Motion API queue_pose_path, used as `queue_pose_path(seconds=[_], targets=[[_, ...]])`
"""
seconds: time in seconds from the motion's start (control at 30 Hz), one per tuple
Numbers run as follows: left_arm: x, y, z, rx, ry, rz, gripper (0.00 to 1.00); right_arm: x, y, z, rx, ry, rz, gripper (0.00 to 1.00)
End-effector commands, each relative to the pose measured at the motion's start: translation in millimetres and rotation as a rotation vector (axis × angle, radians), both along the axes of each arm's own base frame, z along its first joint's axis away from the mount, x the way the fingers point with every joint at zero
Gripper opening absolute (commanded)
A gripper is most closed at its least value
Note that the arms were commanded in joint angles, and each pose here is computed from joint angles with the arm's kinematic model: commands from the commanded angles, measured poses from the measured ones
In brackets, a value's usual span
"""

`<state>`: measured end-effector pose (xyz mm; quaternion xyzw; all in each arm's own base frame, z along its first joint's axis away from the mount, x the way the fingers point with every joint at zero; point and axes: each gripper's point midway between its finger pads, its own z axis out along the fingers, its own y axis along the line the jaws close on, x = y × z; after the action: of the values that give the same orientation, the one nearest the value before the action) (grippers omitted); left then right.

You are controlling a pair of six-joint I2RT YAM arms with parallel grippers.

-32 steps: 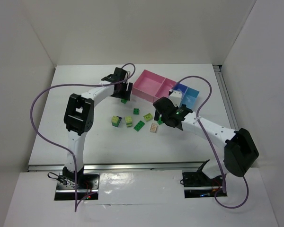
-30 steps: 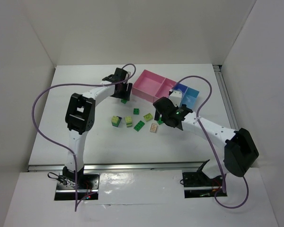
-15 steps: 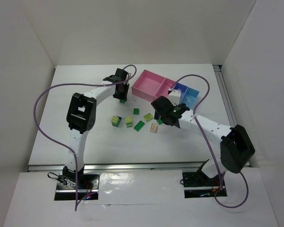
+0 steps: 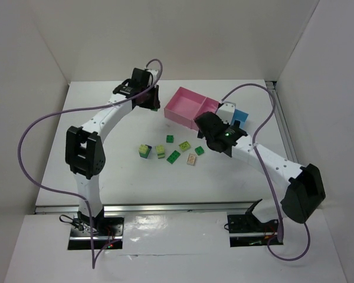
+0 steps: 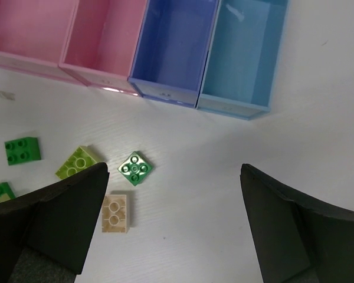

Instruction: Sort the legos into containers by color

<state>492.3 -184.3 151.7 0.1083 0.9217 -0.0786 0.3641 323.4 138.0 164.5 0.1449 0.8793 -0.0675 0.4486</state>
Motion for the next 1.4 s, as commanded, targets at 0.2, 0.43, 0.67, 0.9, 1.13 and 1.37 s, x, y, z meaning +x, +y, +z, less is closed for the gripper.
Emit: queue_pose_path(seconds=[0.2,0.43,0.67,0.9,1.13,1.37], targets=[[1.8,-57.2,77.4,-0.307,-0.06,-0.123,0.26,-0.2,-25.6,73.2,0.087,-0.221,-0.077,1.0],[18.3,-89.1,77.9,-0.4,-0.049,-0.149,0.26,-4.9,-35.7,71.5,0.077,-0.212,-0.115,1.0],[40.5,-108.5,66.1,-0.391,-0.058,-0.121,0.26,-6.7,-35.2,70.0,0.091,-0.211,-0.114,1.0],[68.6,-124.4,40.7,-0.362,-0.085,-0.067,0.69,-8.0,-28.8,62.2,0.12,-0.182,-0.073,1.0],[48.3,-103.8,87.1,-0.323,-0.155,-0.062,0.81,-5.9,10.7,43.1,0.153,-0.102,0.169,0.98],[-4.4,-53.9,101.9,-0.18,-0.145,-0.009,0.82,0.8,52.2,-43.1,0.08,0.235,0.388,0.94]])
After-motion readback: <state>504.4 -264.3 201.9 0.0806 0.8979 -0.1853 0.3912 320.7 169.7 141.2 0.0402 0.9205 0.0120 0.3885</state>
